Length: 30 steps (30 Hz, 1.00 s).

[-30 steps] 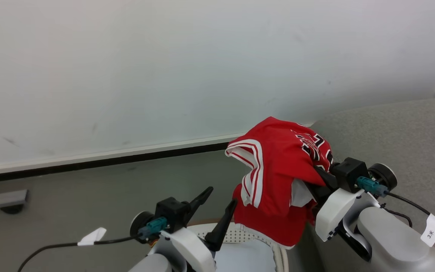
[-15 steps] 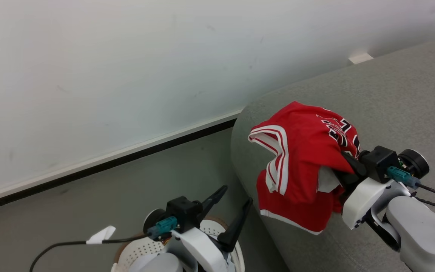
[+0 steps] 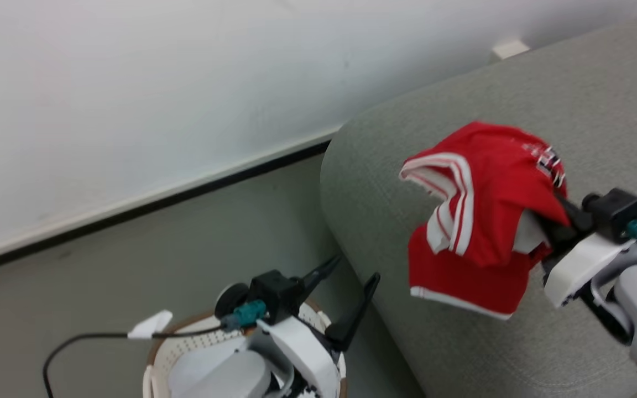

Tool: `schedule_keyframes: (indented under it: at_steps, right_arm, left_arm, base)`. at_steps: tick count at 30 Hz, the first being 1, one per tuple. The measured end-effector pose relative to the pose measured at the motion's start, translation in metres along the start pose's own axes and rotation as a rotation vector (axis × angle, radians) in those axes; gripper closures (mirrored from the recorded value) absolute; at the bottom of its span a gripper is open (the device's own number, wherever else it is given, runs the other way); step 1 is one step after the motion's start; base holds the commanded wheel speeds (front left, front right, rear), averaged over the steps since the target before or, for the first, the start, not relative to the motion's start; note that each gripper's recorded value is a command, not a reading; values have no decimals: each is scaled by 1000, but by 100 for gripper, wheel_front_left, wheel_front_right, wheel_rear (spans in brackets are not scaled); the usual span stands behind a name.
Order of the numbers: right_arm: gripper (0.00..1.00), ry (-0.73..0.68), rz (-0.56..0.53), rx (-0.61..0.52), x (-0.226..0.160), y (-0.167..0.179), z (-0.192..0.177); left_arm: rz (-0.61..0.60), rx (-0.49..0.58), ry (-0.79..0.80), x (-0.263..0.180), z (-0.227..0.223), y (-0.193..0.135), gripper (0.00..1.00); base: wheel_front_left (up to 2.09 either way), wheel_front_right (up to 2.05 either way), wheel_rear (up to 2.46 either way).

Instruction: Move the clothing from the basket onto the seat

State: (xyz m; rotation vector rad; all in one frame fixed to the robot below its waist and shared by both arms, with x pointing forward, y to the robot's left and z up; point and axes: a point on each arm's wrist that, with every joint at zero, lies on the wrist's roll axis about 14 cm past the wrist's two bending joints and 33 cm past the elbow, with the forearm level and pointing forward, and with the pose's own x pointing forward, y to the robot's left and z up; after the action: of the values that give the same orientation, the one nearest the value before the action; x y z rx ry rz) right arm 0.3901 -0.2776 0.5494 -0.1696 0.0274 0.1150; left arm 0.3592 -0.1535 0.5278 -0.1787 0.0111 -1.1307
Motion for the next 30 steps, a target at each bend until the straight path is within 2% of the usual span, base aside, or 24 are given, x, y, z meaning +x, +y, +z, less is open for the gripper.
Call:
schedule_keyframes:
  at_steps: [4,7,14,16,23,28,29,30]
  right_arm:
    - [100,-11,-25,-16,29,-17,7]
    - [100,-22,-52,-85,58,-39,18]
    - [100,-42,-142,-220,143,-92,44]
    - [100,-36,-174,-218,166,-102,41]
    - [100,137,-262,-136,212,-111,-57]
    - [99,336,-300,-77,199,-95,-153]
    - [73,353,-301,-67,196,-90,-163]
    - [1,363,-302,-62,192,-85,-169]
  left_arm:
    - [-10,13,1,4,-1,22,0]
    - [-13,18,-10,9,0,42,0]
    - [64,-5,-23,5,-21,115,0]
    - [97,-26,-25,1,-31,135,0]
    - [239,-117,8,-32,-77,187,0]
    - [340,-141,64,-65,-101,210,0]
    - [357,-146,73,-70,-104,212,0]
    - [367,-147,78,-74,-104,213,0]
  base:
    - [0,0,0]
    - [0,0,0]
    - [0,0,0]
    - [0,0,0]
    - [0,0,0]
    - [0,0,0]
    - [0,0,0]
    - [0,0,0]
